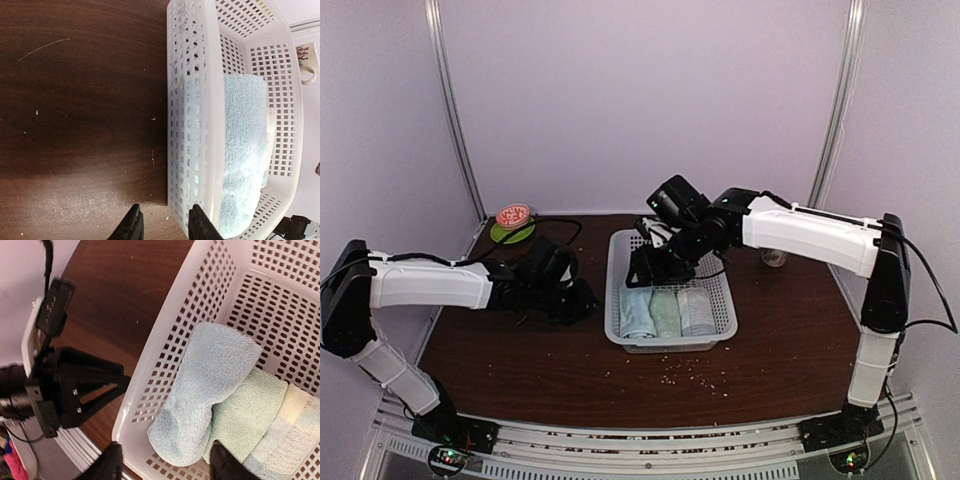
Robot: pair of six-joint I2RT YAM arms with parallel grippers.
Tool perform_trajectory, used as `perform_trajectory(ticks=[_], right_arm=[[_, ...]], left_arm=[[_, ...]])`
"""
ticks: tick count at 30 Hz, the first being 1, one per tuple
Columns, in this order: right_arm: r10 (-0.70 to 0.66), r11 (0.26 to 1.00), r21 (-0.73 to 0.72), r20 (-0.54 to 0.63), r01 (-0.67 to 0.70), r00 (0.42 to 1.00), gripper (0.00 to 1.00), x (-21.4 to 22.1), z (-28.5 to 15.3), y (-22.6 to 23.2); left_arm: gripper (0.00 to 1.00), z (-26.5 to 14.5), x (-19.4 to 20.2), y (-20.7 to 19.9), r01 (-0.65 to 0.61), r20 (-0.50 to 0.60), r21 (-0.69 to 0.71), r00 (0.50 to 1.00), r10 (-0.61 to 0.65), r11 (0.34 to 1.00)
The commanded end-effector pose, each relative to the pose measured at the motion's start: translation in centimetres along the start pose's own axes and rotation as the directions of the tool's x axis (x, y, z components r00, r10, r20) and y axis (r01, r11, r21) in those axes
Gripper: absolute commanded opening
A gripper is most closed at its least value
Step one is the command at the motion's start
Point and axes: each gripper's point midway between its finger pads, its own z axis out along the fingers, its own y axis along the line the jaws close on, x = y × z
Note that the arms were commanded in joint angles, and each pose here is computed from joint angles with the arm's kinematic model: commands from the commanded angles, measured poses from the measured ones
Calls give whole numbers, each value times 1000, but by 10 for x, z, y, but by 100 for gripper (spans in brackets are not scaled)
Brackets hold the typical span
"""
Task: Roll the towels
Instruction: Place the towel in the bin.
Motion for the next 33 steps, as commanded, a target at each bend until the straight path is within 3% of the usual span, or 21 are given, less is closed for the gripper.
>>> perform_trajectory(ticks=[1, 3, 5, 13, 20, 28, 33], right_arm=[[-3, 997, 81, 94, -5, 996, 43, -18, -6, -29], [-12, 993, 115, 84, 3, 996, 26, -21, 4, -37], [-15, 994, 108, 57, 9, 998, 18, -20, 19, -37], [-22, 997, 75, -47, 26, 999, 17, -3, 74, -27], [-44, 994, 95, -152, 59, 987, 27, 23, 100, -28], [-87, 994, 62, 41, 84, 995, 54, -14, 27, -3], [-120, 993, 29, 144, 117, 982, 58, -25, -14, 9]], left_arm=[[31, -15, -14, -17, -31, 52, 37, 998, 29, 999], [31, -17, -15, -14, -36, 59, 27, 998, 34, 999], [30, -20, -15, -11, -36, 66, 17, 997, 35, 999], [30, -27, -13, 0, -35, 79, -8, 996, 36, 999], [30, -28, -10, 6, -34, 81, -22, 996, 35, 999], [30, -34, -13, 7, -54, 101, -25, 993, 56, 998], [31, -42, -18, 10, -80, 126, -54, 988, 86, 995]])
